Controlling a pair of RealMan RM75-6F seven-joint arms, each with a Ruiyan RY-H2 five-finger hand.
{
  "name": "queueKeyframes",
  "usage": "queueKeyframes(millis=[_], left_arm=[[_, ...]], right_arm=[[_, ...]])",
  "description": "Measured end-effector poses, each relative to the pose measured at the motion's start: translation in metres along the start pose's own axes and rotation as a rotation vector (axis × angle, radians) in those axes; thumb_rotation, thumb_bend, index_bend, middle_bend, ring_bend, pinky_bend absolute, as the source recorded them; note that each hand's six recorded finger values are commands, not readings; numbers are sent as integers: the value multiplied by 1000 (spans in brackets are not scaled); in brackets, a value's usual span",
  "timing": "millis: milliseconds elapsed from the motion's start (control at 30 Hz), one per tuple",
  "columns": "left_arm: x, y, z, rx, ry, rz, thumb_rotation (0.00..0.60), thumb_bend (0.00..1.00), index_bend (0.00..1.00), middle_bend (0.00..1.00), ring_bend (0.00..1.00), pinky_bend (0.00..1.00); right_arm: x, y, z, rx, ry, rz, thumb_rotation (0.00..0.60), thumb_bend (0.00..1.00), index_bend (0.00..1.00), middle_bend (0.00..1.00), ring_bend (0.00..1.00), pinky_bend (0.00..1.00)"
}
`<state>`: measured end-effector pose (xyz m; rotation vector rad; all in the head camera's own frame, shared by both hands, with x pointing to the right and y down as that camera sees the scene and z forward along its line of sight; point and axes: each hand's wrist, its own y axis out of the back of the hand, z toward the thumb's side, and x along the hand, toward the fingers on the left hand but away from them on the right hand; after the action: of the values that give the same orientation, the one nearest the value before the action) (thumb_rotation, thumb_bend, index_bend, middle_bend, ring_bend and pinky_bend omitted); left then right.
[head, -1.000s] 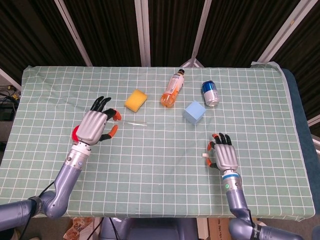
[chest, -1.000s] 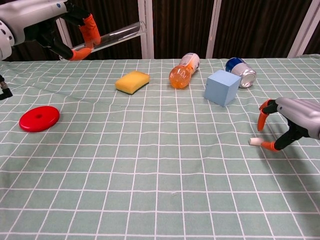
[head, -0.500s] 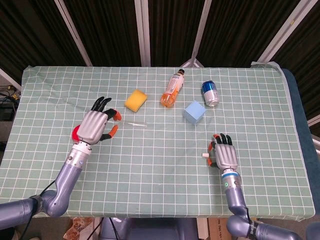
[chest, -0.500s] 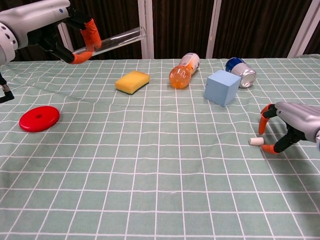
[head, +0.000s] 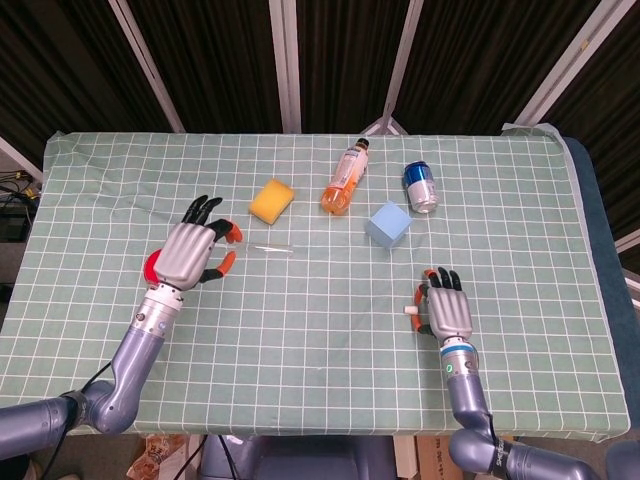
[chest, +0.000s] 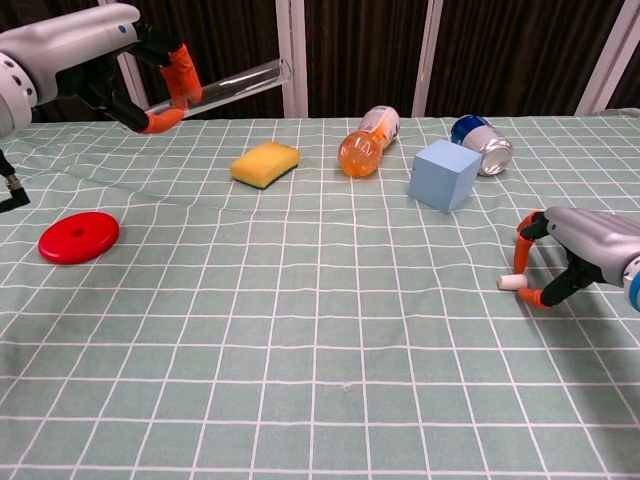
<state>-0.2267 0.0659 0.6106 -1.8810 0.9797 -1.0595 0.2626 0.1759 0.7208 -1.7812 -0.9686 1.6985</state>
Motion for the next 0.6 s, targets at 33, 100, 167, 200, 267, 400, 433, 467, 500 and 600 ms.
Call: queueKeyframes(millis=[33, 100, 167, 200, 267, 400, 433, 467, 500, 600], left_arm=[[0, 0, 0, 0, 1, 0, 600, 669, 497, 498, 94, 0], [1, -1, -1, 0, 3, -3, 600, 669, 497, 498, 94, 0], [1, -2, -2, 0, 3, -5, 600, 669, 497, 498, 94, 0], [1, -2, -2, 0, 4, -5, 600, 669, 497, 498, 94, 0], [1, -3, -3, -1, 6, -6, 600, 669, 497, 498, 94, 0], [1, -3, -4, -3, 10, -7, 600, 669, 497, 498, 94, 0], [1, -3, -4, -5, 11, -7, 600, 669, 497, 498, 94, 0], [2, -4, -4, -9, 12, -7, 600, 669, 497, 498, 94, 0], [2, -4, -3, -13, 13, -6, 600, 669, 497, 498, 94, 0], [4, -7, -2, -34, 17, -4, 600, 669, 497, 498, 94, 0]], right_arm=[[0, 0, 0, 1, -1, 1, 600, 363, 531, 177, 0, 0], [-1, -1, -1, 4, -5, 2, 600, 371, 557, 183, 0, 0], [-1, -2, -1, 5, -8, 2, 600, 396, 587, 189, 0, 0], [-1, -2, -1, 5, -8, 2, 600, 406, 597, 190, 0, 0], [-1, -1, -1, 4, -8, -1, 600, 416, 606, 192, 0, 0], [0, 1, 2, -1, 0, -8, 600, 419, 613, 194, 0, 0], [0, 3, 3, -2, 3, -11, 600, 419, 614, 194, 0, 0], [1, 5, 4, -3, 8, -16, 600, 419, 614, 194, 0, 0], [1, 7, 5, -4, 12, -21, 600, 419, 614, 194, 0, 0], [1, 17, 7, -5, 27, -43, 600, 419, 613, 194, 0, 0]])
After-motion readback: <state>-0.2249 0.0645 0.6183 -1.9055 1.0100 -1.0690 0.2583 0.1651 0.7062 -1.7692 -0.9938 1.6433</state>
